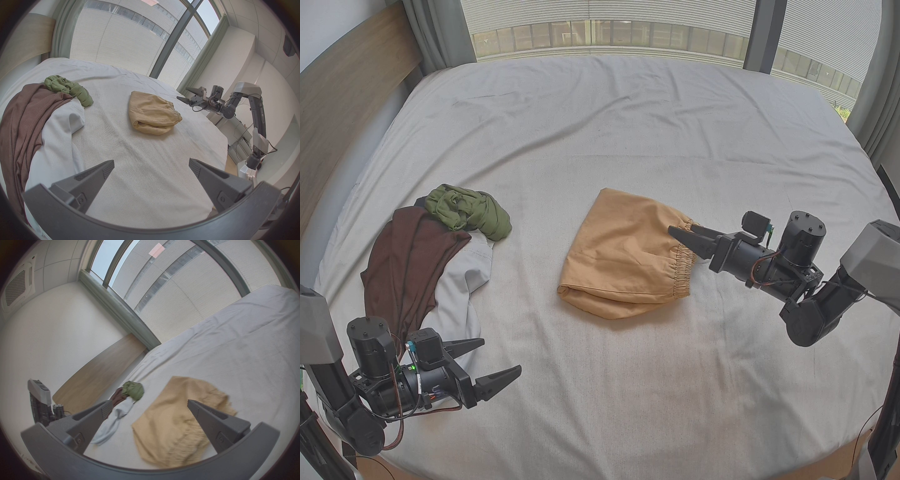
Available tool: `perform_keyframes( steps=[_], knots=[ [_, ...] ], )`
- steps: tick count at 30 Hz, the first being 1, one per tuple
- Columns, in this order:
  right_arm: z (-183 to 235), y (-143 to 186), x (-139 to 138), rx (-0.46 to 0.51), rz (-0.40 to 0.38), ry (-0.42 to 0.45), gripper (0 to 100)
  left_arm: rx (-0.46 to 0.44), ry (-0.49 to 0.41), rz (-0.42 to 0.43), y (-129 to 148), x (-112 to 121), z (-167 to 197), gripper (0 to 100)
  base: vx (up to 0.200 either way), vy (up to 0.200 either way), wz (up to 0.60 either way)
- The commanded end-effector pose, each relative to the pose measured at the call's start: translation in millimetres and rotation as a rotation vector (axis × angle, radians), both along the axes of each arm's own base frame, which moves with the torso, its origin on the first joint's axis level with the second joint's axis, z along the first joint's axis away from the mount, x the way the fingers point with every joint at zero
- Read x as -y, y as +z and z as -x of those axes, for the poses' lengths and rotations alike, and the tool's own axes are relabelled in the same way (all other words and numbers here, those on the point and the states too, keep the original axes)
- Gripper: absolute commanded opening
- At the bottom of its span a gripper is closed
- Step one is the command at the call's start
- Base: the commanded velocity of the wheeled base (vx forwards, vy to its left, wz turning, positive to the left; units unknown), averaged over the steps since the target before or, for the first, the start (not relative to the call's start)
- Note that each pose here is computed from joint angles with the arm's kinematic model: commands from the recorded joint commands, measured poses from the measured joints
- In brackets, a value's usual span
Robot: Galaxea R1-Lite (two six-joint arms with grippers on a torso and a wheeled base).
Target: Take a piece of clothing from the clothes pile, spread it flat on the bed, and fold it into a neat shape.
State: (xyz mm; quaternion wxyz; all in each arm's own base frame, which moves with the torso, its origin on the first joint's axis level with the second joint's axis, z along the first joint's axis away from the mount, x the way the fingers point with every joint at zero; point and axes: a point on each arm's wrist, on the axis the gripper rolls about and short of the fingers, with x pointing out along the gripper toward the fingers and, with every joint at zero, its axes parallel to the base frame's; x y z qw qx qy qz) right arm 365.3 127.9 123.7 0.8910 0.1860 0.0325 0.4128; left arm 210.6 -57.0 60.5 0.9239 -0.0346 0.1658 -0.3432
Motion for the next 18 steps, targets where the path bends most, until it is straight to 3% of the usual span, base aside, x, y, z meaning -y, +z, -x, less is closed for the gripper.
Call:
perform_keyframes(
  steps=[1, 10, 18],
  knots=[
    [11, -8, -28, -0.032, 0.012, 0.059, 100, -0.005, 0.003, -0.001, -1, -1, 1, 100, 0.000, 0.000, 0.00],
    [-3, -78, -31, -0.144, 0.056, 0.024, 100, -0.001, 0.004, -0.002, 0, -1, 1, 100, 0.000, 0.000, 0.00],
    [2, -91, -29, -0.148, 0.061, 0.024, 100, 0.003, 0.006, 0.000, 1, -2, 1, 100, 0.000, 0.000, 0.00]
  ],
)
